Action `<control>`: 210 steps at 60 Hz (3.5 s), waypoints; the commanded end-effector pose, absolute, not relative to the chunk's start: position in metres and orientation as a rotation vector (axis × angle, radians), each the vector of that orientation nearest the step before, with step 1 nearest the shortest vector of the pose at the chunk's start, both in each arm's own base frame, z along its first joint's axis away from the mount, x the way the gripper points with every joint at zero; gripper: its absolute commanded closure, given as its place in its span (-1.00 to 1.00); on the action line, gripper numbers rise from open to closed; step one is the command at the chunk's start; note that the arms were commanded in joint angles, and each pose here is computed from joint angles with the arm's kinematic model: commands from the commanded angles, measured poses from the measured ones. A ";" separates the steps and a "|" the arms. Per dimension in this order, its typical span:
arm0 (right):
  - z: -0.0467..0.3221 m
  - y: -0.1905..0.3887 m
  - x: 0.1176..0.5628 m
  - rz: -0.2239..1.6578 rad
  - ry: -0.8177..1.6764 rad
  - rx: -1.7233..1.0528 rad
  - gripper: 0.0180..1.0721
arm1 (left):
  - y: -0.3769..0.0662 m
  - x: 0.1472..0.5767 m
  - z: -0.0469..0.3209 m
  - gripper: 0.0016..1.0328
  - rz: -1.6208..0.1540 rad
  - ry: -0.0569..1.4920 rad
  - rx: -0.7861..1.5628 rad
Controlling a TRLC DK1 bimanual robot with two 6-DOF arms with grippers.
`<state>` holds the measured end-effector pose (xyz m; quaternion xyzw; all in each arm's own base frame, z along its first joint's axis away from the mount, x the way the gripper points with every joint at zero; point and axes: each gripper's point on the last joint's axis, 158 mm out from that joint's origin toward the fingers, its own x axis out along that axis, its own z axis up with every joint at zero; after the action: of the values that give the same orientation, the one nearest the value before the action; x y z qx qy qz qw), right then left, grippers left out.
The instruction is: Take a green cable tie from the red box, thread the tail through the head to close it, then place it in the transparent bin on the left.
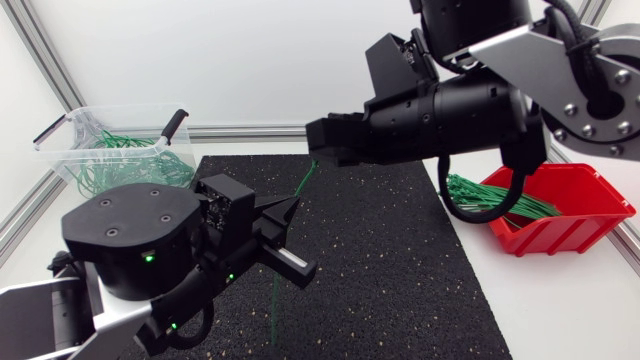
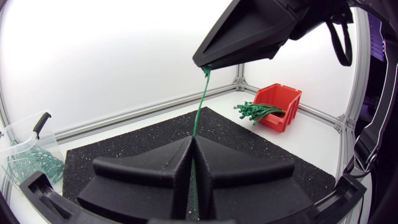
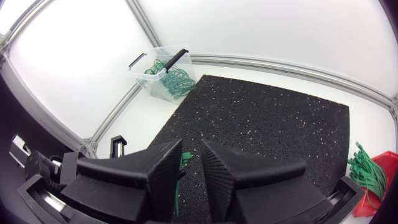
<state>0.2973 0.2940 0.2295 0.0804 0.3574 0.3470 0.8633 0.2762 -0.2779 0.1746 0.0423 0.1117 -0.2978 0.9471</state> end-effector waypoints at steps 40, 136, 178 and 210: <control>0.180 0.276 0.261 1.479 0.688 0.041 -0.03 | -0.289 0.258 0.186 0.92 -0.814 0.302 0.039; 0.156 0.307 0.223 1.640 0.607 -0.044 0.16 | -0.297 0.242 0.216 0.92 -0.891 0.306 -0.045; 0.158 0.318 0.212 1.685 0.559 -0.076 0.89 | -0.300 0.238 0.217 0.92 -0.900 0.318 -0.061; 0.153 0.317 0.217 1.645 0.551 -0.111 0.63 | -0.302 0.236 0.219 0.92 -0.907 0.321 -0.066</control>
<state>0.2206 0.3185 0.1602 -0.0433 0.2393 0.7237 0.6459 0.2377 -0.2962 0.1967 -0.0124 0.1721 -0.4275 0.8874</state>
